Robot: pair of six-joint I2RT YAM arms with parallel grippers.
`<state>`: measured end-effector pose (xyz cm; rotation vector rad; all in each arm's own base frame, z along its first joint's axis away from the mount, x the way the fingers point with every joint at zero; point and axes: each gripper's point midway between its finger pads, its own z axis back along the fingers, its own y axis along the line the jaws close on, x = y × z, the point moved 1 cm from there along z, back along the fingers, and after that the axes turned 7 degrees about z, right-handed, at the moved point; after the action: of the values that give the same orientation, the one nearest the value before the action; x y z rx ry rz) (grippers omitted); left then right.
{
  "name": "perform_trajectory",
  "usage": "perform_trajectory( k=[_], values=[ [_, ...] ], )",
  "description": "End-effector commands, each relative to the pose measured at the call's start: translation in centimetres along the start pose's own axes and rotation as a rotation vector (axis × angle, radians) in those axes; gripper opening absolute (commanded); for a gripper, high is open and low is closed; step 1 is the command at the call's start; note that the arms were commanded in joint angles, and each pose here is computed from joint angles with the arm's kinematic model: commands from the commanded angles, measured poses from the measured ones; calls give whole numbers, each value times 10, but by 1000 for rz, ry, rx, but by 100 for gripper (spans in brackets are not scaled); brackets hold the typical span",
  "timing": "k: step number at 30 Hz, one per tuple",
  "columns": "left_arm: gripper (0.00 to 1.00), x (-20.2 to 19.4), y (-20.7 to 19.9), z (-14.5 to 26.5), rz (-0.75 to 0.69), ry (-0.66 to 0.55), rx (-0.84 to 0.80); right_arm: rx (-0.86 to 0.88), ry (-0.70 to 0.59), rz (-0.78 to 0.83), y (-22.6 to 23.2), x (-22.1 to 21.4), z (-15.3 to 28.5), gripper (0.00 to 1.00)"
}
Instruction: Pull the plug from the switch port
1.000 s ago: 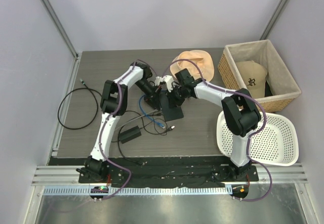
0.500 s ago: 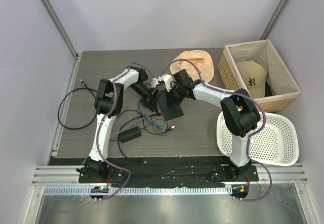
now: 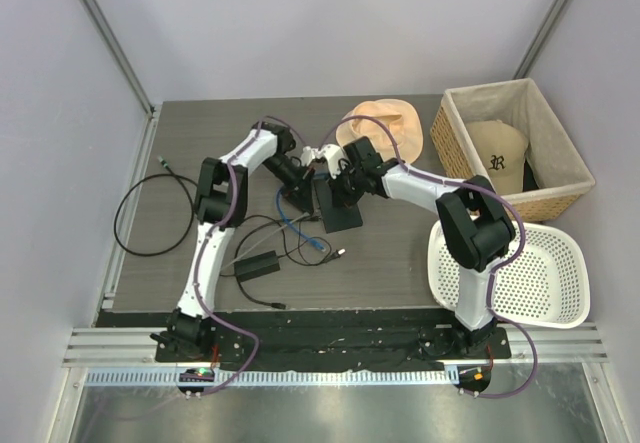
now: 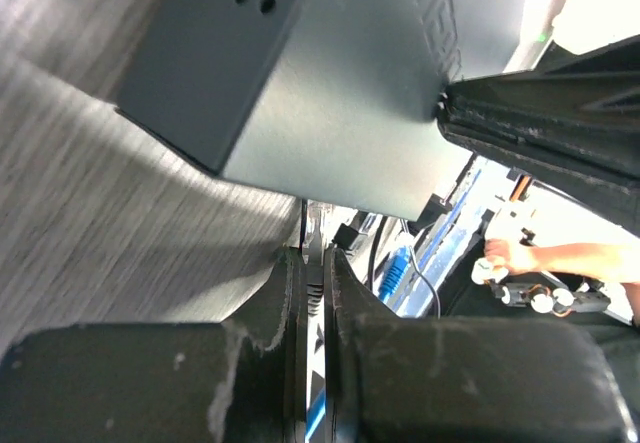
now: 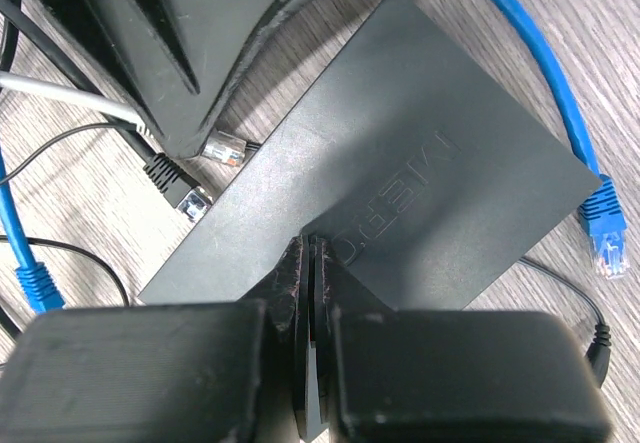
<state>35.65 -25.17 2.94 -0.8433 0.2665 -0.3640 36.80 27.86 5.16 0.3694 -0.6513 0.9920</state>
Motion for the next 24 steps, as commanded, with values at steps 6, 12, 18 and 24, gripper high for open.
perform_trajectory(
  k=[6, 12, 18, 24],
  values=[
    [0, -16, 5, 22, -191, -74, 150, 3, 222, -35, 9, -68, -13, 1],
    [0, 29, -26, 106, -319, -323, 342, 11, 231, -33, 11, -69, -14, 1],
    [0, 47, -61, 189, -361, -519, 313, 8, 227, -32, 10, -68, -14, 1],
    [0, 51, -66, 277, -430, -745, 542, 10, 230, -32, 11, -68, -15, 1]
  ],
)
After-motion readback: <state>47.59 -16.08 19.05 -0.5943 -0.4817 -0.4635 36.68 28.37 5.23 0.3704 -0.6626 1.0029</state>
